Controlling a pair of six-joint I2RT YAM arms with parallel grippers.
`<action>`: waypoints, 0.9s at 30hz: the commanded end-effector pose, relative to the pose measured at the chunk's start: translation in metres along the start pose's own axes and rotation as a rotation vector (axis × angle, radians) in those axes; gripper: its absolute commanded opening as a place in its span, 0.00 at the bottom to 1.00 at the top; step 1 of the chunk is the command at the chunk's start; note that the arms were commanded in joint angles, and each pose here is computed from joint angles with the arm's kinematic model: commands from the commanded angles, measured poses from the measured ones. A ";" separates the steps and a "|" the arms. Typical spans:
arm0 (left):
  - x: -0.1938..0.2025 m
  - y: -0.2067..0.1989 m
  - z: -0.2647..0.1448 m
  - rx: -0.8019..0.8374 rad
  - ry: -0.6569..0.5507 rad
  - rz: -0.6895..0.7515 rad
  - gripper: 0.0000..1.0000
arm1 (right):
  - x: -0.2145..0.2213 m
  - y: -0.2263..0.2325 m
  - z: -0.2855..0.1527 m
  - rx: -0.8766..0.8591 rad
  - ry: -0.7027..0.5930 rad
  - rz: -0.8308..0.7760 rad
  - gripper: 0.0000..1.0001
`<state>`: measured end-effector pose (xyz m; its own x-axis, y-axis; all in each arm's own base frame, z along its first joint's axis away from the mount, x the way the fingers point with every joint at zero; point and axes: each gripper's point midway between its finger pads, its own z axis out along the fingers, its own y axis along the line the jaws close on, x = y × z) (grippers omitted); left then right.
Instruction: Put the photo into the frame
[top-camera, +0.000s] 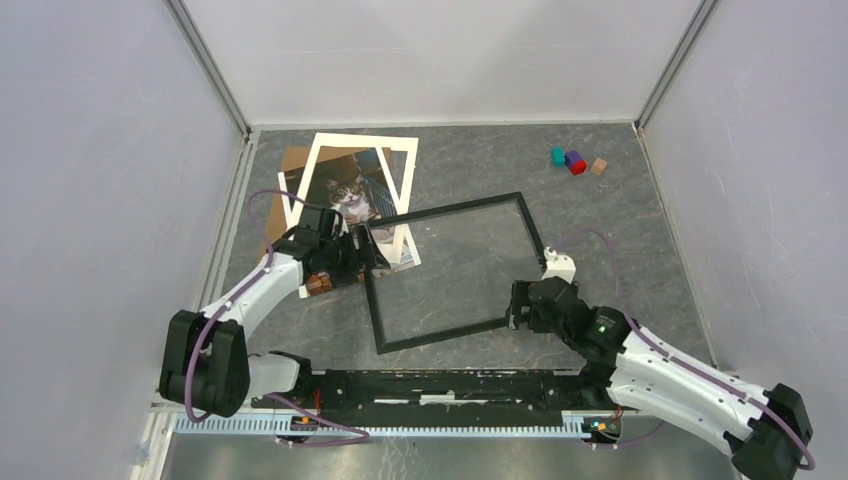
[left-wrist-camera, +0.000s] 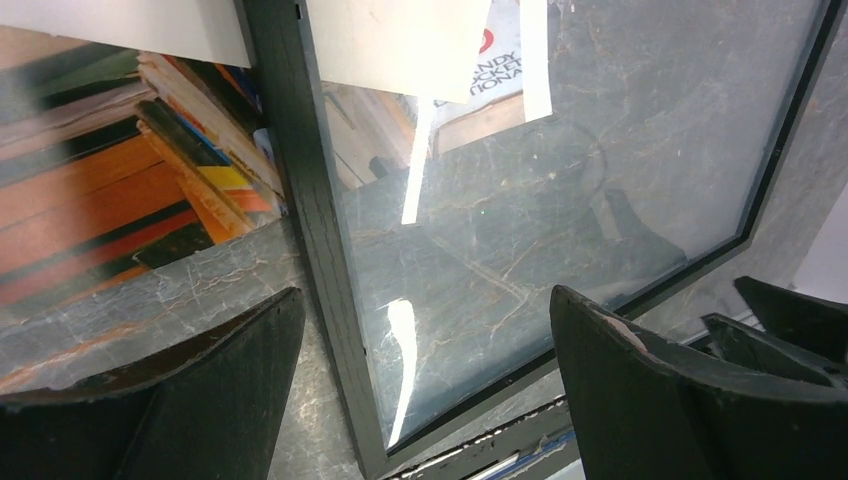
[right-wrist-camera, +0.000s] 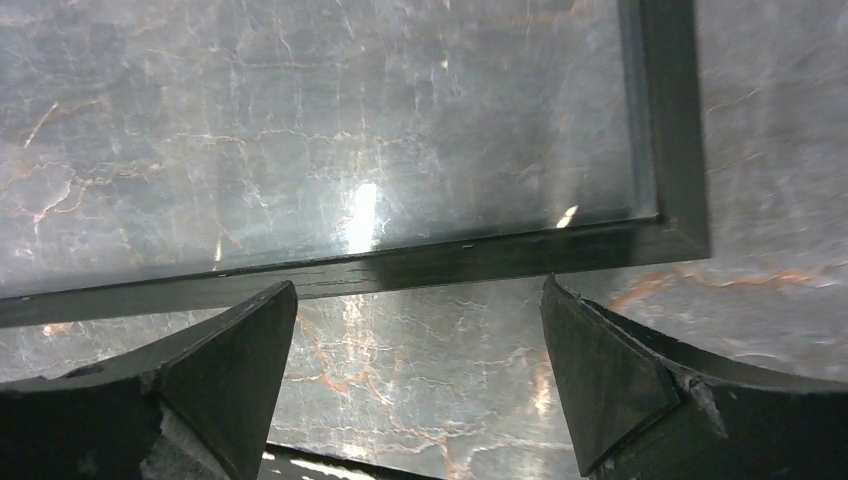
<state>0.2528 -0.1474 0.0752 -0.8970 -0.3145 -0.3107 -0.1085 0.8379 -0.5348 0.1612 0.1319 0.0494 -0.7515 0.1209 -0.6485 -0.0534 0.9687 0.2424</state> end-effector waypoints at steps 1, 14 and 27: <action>0.004 0.007 -0.006 -0.032 -0.016 0.043 0.98 | -0.042 0.001 -0.026 0.018 -0.091 -0.174 0.97; 0.025 0.004 0.013 -0.030 0.031 0.014 0.92 | -0.160 -0.013 0.026 0.004 -0.209 -0.228 0.95; 0.032 0.010 0.033 -0.077 0.054 -0.004 0.96 | -0.157 -0.079 0.090 -0.071 -0.042 -0.045 0.98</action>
<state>0.2267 -0.1620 0.0395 -0.9324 -0.2511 -0.2601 -0.1035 0.8747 -0.4735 0.3244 0.0427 0.0641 -0.7521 0.0975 -0.6518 -0.0488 0.9781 0.2025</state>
